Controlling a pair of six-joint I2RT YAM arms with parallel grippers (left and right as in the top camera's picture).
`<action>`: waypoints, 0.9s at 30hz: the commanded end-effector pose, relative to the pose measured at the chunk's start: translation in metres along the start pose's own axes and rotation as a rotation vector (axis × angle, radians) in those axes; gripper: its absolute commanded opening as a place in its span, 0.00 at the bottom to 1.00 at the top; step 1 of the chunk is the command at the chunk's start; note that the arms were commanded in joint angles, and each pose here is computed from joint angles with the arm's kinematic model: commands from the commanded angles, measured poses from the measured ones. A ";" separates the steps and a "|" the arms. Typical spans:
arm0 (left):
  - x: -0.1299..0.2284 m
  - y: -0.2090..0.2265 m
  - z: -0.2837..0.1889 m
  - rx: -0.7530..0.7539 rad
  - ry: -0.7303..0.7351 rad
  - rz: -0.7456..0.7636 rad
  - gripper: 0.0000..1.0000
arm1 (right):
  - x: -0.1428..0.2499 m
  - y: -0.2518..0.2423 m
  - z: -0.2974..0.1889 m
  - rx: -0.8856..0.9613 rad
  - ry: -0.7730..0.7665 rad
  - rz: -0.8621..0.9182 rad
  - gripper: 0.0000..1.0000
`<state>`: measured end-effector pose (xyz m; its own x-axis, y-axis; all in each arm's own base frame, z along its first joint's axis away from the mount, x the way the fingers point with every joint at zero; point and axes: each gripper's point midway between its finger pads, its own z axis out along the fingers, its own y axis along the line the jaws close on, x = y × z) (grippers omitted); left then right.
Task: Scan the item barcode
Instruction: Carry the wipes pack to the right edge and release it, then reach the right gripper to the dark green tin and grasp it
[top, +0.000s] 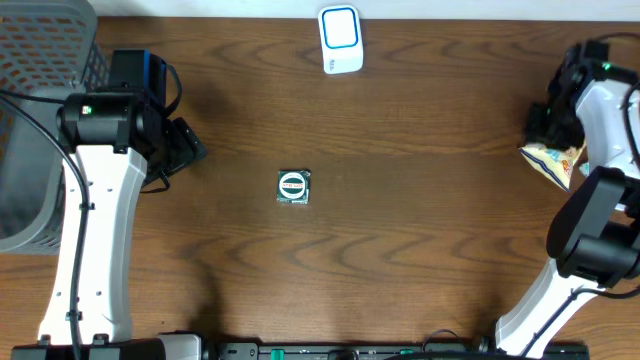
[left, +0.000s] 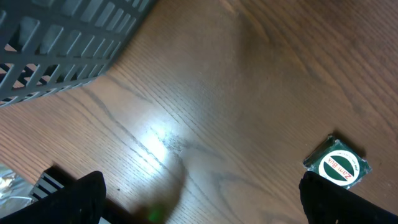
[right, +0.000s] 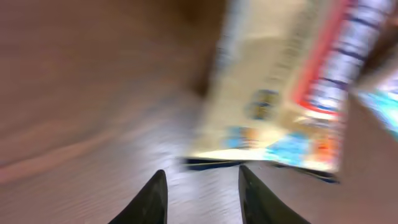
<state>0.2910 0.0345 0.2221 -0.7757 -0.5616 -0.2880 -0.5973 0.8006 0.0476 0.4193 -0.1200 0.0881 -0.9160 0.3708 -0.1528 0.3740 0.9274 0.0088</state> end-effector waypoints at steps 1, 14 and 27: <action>-0.001 0.003 0.000 -0.011 -0.002 -0.007 0.98 | 0.004 0.090 -0.029 -0.440 0.030 -0.028 0.36; -0.001 0.003 0.000 -0.011 -0.002 -0.007 0.98 | 0.097 0.284 -0.050 -0.732 0.055 -0.614 0.99; -0.001 0.003 0.000 -0.011 -0.002 -0.007 0.98 | 0.191 0.377 0.004 -0.434 -0.038 -0.634 0.99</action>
<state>0.2910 0.0344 0.2220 -0.7757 -0.5617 -0.2878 -0.5973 0.8007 0.0473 0.3886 0.3019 0.0851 -0.8868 -0.3237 -0.3299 -0.4394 0.8117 0.3848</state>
